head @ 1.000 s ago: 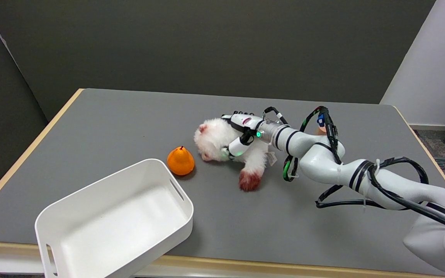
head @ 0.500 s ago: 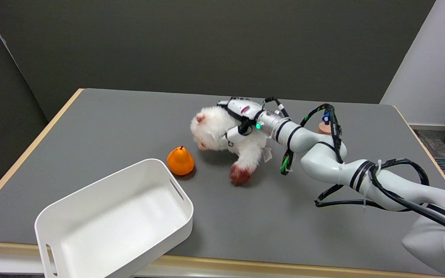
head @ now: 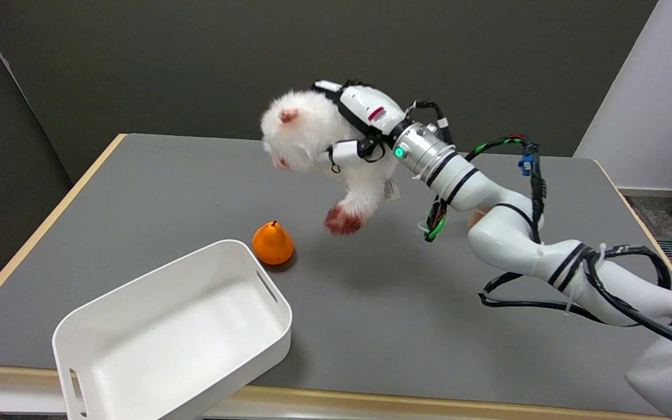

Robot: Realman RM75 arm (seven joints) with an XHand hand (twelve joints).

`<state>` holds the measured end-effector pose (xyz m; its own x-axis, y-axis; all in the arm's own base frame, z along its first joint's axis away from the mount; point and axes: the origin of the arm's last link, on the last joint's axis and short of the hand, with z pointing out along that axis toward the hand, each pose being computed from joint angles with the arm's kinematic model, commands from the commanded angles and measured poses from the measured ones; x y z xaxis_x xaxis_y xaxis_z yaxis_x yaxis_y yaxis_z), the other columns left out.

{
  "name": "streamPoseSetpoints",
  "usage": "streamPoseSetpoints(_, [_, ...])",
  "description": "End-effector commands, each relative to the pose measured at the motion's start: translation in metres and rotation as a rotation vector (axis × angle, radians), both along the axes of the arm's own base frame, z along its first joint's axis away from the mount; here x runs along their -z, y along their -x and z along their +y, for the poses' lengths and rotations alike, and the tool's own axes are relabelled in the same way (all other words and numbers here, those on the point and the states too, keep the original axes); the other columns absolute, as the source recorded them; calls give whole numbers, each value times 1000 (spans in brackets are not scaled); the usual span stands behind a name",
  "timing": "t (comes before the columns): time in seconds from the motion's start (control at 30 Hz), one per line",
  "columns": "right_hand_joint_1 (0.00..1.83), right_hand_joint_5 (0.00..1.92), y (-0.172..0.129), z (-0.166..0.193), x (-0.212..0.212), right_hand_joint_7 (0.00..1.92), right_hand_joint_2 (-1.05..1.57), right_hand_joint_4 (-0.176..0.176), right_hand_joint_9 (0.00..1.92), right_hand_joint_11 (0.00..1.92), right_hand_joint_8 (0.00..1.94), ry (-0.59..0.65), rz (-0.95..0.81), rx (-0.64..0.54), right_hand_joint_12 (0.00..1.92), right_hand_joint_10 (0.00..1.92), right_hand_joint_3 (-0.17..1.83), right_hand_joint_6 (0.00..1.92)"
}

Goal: Pick up the plush toy.

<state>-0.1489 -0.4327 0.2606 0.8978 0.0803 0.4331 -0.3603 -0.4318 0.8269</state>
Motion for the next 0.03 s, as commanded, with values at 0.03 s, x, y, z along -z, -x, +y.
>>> streamPoseSetpoints(0.03, [1325, 509, -30, 92, 58, 739, 1162, -149, 725, 838, 1466, -294, -379, -65, 1921, 1513, 230, 1651])
